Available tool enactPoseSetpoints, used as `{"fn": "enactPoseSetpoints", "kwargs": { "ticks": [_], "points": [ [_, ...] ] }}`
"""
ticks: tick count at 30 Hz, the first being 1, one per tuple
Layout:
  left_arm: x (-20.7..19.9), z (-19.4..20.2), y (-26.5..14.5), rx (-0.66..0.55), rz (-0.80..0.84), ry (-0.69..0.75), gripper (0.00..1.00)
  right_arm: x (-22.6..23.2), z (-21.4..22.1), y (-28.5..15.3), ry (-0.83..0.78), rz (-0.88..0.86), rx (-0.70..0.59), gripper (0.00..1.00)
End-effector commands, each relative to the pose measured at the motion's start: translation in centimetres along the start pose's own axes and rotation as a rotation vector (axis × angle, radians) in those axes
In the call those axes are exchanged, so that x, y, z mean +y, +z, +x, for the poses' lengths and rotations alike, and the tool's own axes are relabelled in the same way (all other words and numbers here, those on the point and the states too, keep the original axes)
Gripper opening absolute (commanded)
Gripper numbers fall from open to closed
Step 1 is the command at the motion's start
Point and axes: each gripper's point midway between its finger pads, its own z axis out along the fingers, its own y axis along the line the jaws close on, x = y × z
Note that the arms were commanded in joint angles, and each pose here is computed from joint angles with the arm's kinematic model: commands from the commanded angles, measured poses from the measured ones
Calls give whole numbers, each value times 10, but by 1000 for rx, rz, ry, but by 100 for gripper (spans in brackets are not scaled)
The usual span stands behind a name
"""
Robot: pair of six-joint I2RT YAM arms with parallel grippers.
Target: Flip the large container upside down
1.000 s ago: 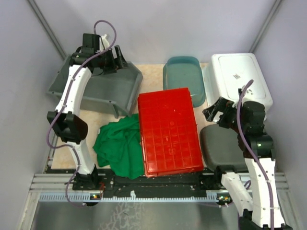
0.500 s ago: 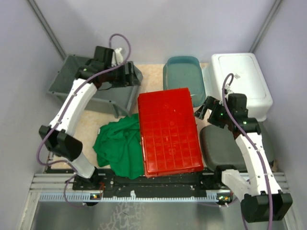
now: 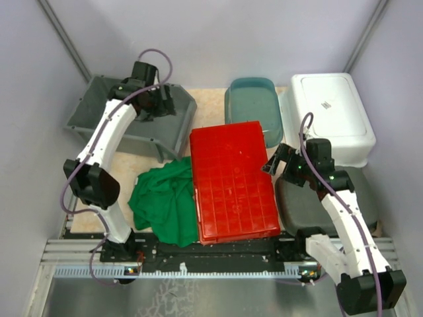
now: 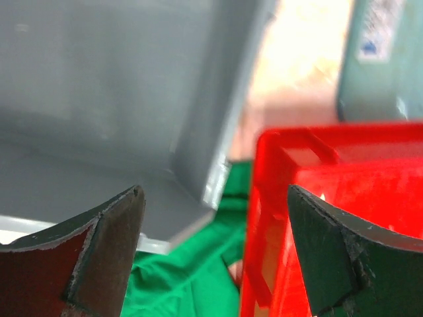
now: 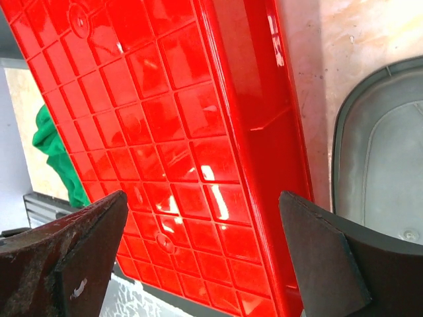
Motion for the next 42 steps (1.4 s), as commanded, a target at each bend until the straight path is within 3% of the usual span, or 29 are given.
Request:
{"fn": "enactPoseSetpoints", "kwargs": {
  "ticks": [1, 7, 17, 25, 31, 34, 38, 42],
  "points": [
    [36, -48, 5, -151, -160, -145, 92, 12, -13, -6, -9, -43, -64, 97],
    [38, -88, 34, -257, -207, -254, 98, 14, -19, -11, -41, -31, -70, 97],
    [13, -146, 78, -472, -74, -485, 100, 11, -12, -18, -31, -13, -61, 97],
    [16, -144, 136, -468, -107, -617, 98, 4, -6, -20, -29, 20, -43, 97],
    [14, -150, 163, -485, -101, -614, 88, 2, -7, -19, -31, 36, -39, 97],
    [11, -142, 164, -464, -98, -568, 77, -1, -8, -15, -29, 46, -36, 97],
    [12, -112, 167, -397, -118, -468, 57, 2, -13, -11, -29, 38, -38, 97],
    [11, -72, 175, -285, -96, -360, 49, 2, -15, -4, -28, 32, -31, 98]
  ]
}}
